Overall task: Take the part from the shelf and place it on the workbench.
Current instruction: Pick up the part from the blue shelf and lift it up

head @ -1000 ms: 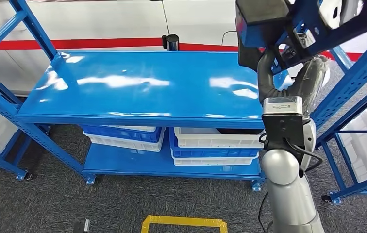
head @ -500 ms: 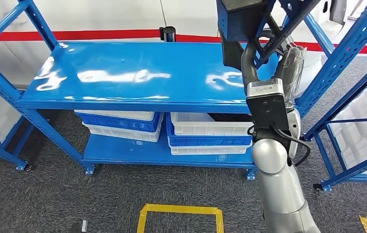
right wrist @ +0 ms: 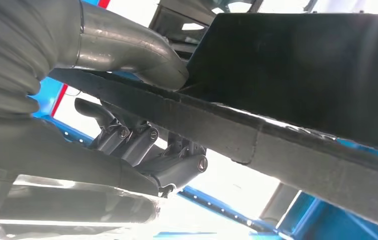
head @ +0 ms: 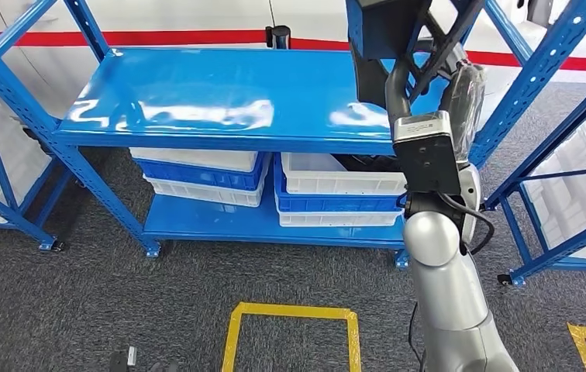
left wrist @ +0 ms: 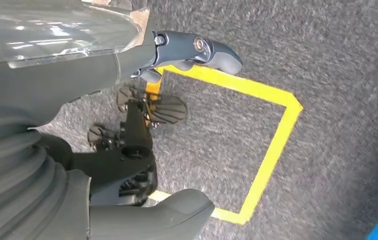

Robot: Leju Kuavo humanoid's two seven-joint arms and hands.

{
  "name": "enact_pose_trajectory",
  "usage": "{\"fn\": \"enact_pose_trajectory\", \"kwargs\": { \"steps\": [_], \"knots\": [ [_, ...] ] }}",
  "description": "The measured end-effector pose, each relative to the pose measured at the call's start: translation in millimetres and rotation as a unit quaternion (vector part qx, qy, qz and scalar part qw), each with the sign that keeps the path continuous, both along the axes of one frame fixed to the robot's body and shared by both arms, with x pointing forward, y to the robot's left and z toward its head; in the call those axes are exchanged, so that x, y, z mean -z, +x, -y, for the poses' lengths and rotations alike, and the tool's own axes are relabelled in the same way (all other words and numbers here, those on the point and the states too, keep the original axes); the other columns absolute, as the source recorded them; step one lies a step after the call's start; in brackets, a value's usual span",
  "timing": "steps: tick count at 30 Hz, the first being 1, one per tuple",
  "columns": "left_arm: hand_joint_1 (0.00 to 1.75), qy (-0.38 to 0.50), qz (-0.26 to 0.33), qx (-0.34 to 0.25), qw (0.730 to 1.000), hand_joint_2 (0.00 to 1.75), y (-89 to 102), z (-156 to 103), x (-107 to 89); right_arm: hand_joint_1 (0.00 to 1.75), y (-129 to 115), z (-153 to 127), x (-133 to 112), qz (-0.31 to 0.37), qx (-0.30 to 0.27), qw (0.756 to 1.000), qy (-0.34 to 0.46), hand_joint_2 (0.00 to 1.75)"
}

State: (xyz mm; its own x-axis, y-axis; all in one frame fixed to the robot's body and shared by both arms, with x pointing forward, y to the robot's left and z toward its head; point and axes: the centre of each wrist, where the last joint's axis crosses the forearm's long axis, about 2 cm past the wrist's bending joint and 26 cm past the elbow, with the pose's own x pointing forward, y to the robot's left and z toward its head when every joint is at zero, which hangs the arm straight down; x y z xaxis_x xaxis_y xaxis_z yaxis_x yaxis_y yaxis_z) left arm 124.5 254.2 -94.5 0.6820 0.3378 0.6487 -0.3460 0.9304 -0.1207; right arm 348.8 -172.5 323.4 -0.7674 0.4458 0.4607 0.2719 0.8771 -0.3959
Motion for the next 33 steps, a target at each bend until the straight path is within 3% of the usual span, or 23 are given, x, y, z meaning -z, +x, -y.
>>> {"fn": "enact_pose_trajectory", "kwargs": {
  "steps": [16, 33],
  "knots": [
    [0.00, -0.001, -0.008, 0.034, 0.999, 1.75, 6.4, 4, -2.1, 1.75, 8, 1, 5, -0.015, -0.002, 1.000, -0.002, 1.75],
    [0.00, -0.059, 0.022, 0.015, 0.998, 1.75, 18.5, 23, -7.7, 1.75, 12, 17, 30, -0.036, 0.007, 0.999, -0.006, 1.75]
  ]
}}
